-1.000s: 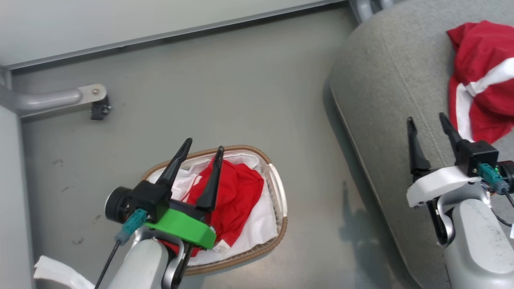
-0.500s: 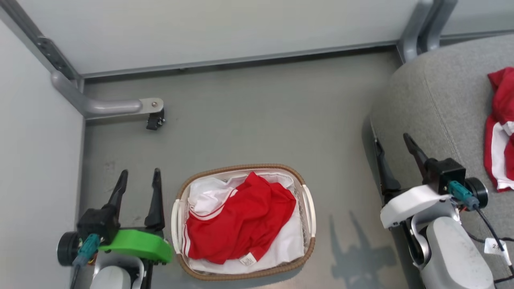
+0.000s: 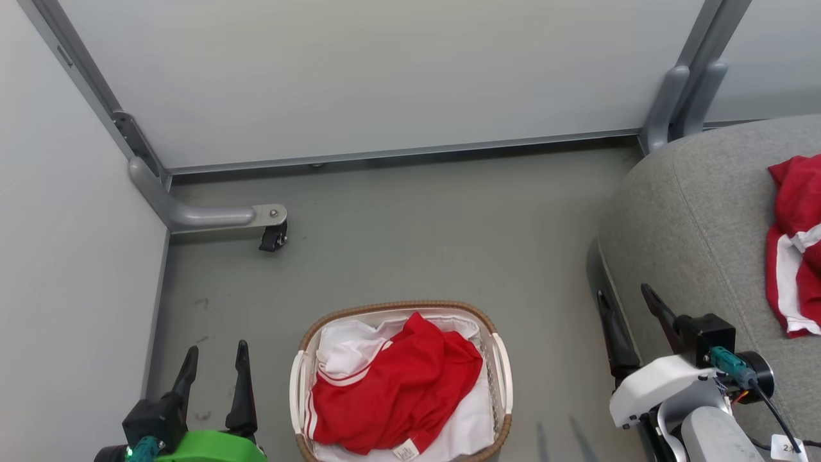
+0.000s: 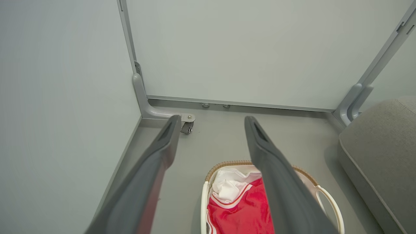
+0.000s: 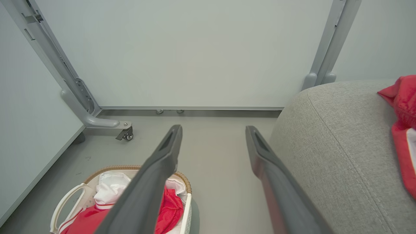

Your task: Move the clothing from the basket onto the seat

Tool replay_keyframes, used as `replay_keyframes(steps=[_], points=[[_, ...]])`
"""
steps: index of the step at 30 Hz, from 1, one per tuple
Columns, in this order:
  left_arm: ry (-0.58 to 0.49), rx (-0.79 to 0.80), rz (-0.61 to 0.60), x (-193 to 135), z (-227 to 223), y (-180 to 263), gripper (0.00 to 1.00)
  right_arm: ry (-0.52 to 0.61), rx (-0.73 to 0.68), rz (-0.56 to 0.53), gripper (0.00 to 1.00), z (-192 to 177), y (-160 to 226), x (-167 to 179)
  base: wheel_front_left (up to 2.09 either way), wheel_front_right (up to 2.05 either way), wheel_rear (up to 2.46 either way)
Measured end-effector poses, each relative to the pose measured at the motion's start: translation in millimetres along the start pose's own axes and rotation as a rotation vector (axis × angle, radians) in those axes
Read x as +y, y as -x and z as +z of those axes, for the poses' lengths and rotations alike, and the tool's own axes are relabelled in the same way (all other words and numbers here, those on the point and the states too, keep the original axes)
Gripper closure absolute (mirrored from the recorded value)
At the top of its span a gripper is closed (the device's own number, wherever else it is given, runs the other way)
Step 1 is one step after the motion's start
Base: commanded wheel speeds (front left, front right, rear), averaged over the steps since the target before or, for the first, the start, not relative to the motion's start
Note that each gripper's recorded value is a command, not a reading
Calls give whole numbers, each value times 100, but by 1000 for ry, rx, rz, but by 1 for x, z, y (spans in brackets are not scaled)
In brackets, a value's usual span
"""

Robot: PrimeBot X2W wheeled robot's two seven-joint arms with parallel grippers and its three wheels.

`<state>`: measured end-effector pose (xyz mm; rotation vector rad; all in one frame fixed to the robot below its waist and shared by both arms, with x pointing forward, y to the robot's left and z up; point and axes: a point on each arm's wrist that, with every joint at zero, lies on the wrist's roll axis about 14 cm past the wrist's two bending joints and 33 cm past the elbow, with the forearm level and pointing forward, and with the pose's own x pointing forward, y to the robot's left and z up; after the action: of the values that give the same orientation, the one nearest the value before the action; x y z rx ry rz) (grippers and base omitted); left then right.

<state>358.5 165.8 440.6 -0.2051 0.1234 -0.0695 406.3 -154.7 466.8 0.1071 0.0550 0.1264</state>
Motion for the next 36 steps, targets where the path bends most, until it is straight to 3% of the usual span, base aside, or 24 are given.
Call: replay_keyframes(steps=[10,20,27,36], points=[[24,38,-35,-13,-13,-2,0,-8,6,-8,0,-3,1,-3,0,0,0],[18,113,-176,-54,-35,-55,0,-25,-45,18,0,10,-42,0,0,0,0],[5,218,-262,-71,-74,-93,0,-47,-50,19,0,4,-69,-6,0,0,0],[-58,385,-371,-80,-144,-134,0,-70,6,-26,0,-31,-88,-30,0,0,0]])
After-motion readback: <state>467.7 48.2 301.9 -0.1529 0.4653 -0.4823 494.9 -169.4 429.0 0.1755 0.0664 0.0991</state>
